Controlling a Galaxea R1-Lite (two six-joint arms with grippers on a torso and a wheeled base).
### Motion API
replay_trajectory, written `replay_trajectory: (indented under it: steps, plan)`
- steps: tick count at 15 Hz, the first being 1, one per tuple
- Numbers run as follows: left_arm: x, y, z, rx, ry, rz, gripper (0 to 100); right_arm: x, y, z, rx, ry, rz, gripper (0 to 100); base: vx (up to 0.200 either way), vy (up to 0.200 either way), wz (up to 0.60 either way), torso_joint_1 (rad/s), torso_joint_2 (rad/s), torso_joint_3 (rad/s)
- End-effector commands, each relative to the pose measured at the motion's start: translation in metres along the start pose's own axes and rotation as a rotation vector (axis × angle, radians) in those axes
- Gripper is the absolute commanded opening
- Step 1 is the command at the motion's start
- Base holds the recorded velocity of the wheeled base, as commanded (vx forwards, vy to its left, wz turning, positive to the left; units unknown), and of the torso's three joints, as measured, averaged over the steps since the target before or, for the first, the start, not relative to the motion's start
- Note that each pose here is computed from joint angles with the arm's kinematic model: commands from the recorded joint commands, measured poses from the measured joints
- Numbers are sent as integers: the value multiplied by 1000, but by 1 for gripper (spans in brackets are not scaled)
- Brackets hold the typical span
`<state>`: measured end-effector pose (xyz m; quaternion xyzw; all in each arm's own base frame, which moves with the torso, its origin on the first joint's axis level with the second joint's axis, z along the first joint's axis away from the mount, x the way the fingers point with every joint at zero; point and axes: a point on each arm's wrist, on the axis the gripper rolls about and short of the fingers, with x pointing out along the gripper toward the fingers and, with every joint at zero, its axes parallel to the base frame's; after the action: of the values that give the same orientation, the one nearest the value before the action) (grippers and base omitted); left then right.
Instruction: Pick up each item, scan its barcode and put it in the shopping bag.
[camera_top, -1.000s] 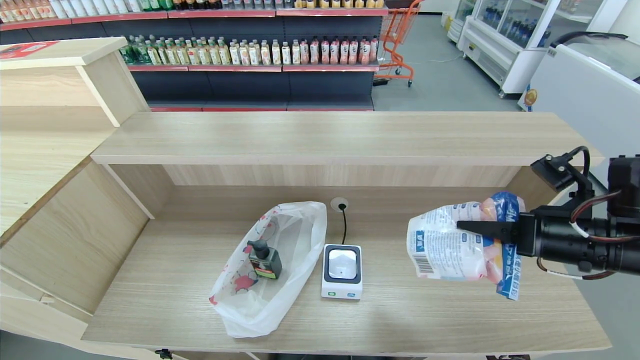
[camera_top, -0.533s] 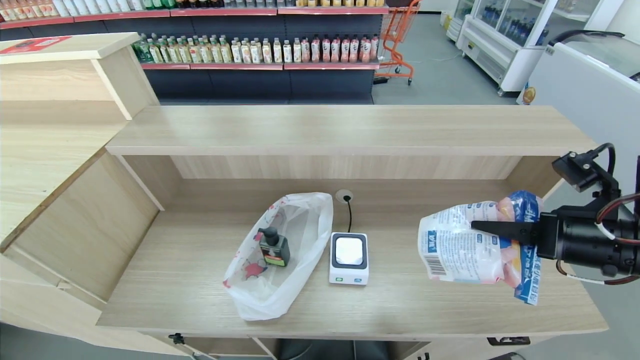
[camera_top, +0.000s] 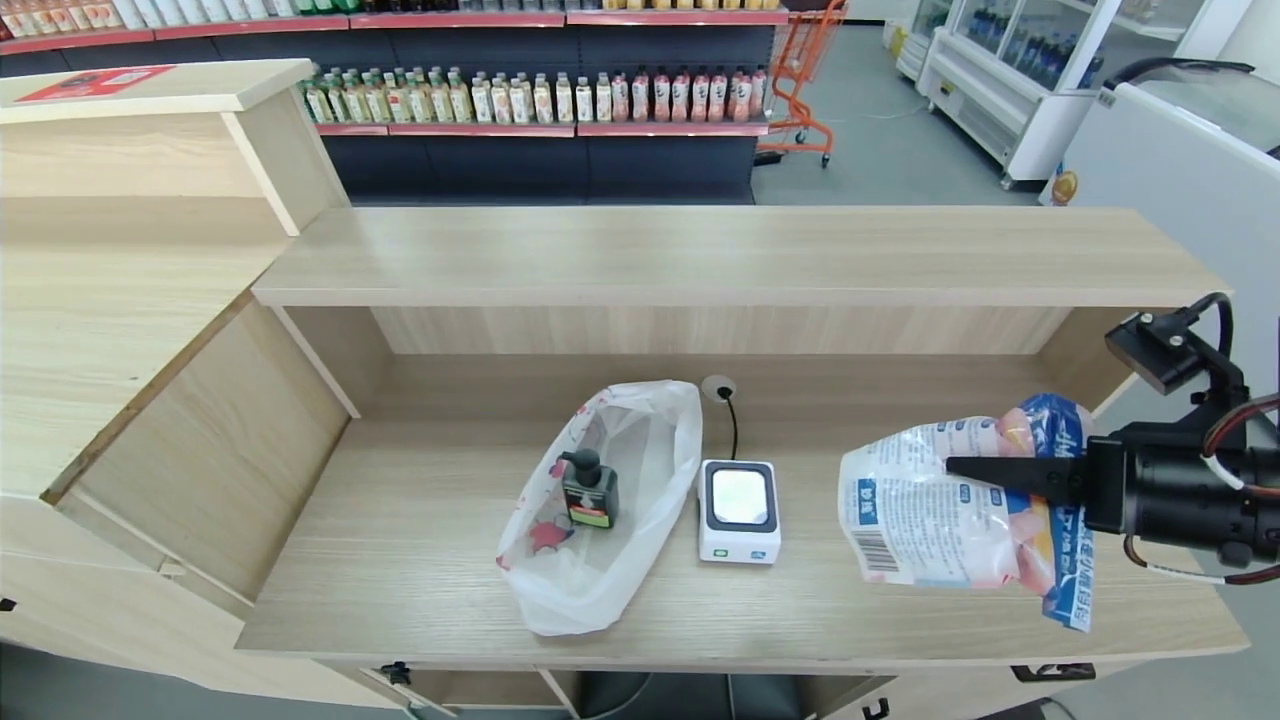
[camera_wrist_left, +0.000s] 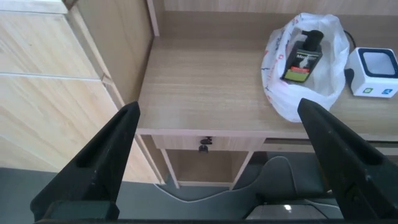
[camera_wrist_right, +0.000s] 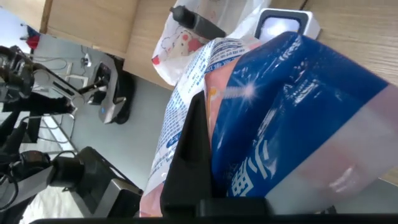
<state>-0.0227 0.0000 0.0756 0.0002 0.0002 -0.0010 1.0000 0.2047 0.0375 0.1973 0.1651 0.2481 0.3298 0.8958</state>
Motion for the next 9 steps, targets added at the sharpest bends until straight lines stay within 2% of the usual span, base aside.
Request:
replay_trajectory:
  steps: [1, 4, 6, 8, 9]
  plan:
    - [0, 0, 0, 1, 0, 0, 100, 1, -1, 0, 4, 7, -3, 0, 0, 200, 0, 2, 17, -2]
    - [0, 0, 0, 1, 0, 0, 100, 11, -8, 4, -2, 22, -14, 0, 0, 200, 0, -4, 2, 2]
    - [0, 0, 0, 1, 0, 0, 100, 23, -24, 6, -67, 41, -105, 0, 0, 0, 0, 0, 0, 0]
    - [0, 0, 0, 1, 0, 0, 100, 41, -42, 5, -75, 60, -290, 0, 0, 0, 0, 0, 0, 0]
    - [0, 0, 0, 1, 0, 0, 100, 46, -45, 5, -70, 69, -305, 0, 0, 0, 0, 0, 0, 0]
